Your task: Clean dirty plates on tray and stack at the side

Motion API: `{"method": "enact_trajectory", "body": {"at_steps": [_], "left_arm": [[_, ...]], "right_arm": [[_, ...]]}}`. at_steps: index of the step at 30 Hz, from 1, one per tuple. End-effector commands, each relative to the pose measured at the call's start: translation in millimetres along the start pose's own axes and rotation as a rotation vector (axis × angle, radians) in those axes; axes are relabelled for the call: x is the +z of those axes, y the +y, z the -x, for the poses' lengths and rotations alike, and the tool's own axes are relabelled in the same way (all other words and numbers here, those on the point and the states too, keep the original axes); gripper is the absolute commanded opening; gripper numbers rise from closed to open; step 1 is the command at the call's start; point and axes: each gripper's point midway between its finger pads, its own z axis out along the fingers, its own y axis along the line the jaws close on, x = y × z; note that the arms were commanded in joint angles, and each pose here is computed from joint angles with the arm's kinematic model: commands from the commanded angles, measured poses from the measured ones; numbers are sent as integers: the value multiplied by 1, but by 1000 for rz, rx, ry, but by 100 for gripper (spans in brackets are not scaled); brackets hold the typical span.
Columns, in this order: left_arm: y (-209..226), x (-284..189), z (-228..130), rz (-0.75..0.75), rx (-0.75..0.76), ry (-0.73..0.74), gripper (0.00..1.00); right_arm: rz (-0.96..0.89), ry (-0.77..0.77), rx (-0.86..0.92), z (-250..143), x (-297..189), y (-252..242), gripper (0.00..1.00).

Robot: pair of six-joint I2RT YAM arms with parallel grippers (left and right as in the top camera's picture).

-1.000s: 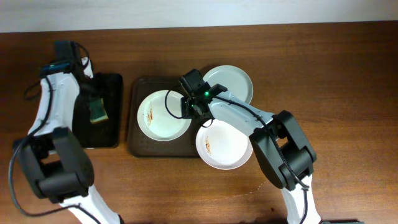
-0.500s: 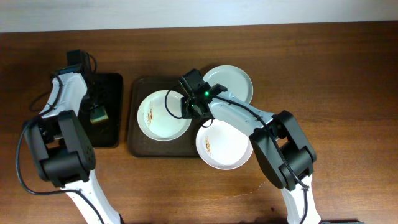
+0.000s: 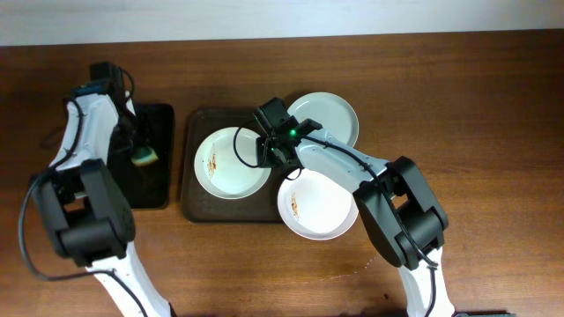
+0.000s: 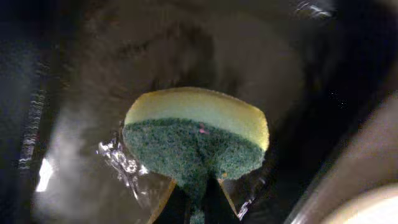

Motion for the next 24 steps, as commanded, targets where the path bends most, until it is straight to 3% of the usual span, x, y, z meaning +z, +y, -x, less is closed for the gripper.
{"method": "enact_trajectory", "body": {"at_steps": [1,6,18,21,24], "left_arm": [[-8,-79,22,-47,82,-180,1],[4,-84,22,21,126,-191,1],[2,-85,22,20,130,-193,1],[-36,-85,12,-53,201,-177,1],[-110,-75,-18,-225,324,-106,1]], "right_arm": [[-24,8,13,-3,10,-5,4],[-21,2,2,-1,10,-5,4],[-20,2,2,-1,10,-5,4],[-13,5,2,-1,10,-3,5],[49,37,23,0,8,-1,4]]}}
